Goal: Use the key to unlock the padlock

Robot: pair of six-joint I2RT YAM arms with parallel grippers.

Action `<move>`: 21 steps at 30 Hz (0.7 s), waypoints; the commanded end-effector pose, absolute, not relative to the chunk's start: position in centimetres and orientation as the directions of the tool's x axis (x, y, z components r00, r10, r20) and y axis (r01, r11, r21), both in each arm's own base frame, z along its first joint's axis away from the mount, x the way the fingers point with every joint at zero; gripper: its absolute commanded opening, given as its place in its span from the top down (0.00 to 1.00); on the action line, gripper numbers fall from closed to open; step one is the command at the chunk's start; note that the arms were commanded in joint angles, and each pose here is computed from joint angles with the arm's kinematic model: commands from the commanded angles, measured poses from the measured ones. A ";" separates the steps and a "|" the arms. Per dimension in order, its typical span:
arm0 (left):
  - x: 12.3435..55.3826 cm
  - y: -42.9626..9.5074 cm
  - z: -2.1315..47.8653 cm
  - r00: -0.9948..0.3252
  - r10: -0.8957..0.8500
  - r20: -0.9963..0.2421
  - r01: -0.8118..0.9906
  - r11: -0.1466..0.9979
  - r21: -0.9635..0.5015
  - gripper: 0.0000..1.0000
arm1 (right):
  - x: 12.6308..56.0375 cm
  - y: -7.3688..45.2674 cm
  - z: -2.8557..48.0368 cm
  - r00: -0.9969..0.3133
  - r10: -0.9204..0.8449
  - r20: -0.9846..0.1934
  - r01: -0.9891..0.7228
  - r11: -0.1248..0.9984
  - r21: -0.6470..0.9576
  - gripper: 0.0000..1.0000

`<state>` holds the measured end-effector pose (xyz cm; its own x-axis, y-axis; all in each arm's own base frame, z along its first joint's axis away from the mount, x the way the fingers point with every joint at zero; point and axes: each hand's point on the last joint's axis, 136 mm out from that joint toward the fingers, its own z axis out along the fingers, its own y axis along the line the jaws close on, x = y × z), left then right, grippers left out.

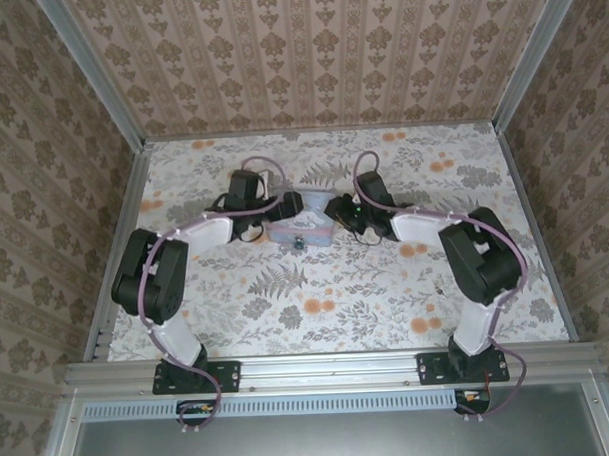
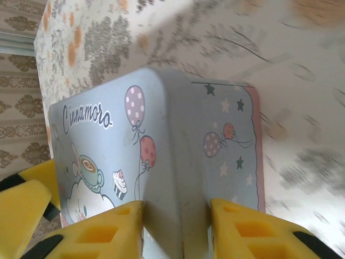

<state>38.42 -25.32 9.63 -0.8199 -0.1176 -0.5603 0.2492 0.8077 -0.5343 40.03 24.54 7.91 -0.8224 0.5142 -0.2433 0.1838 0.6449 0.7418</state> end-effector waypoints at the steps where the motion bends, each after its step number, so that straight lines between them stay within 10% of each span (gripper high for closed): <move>1: 34.0 -29.5 11.4 -0.838 -0.110 -0.535 0.299 0.726 -0.619 0.00 | 37.1 24.6 7.0 -0.828 0.511 -0.230 0.192 0.644 0.741 0.62; 8: 31.9 -29.1 9.3 -0.844 -0.149 -0.515 0.237 0.757 -0.608 0.00 | 35.7 23.6 6.6 -0.824 0.519 -0.228 0.210 0.653 0.727 0.56; 13: 32.9 -26.2 9.4 -0.831 -0.197 -0.521 0.180 0.790 -0.586 0.00 | 35.4 21.4 7.9 -0.790 0.536 -0.297 0.211 0.693 0.690 0.32; 21: 33.4 -20.7 13.8 -0.788 -0.266 -0.555 0.137 0.803 -0.579 0.00 | 30.6 12.3 8.3 -0.739 0.574 -0.351 0.324 0.761 0.562 0.29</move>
<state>34.18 -21.04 12.07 -0.7827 -0.2842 -0.5537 0.1166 0.8070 -0.5789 33.32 15.90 10.50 -0.7279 0.5912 -0.3475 0.2404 0.6946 0.6781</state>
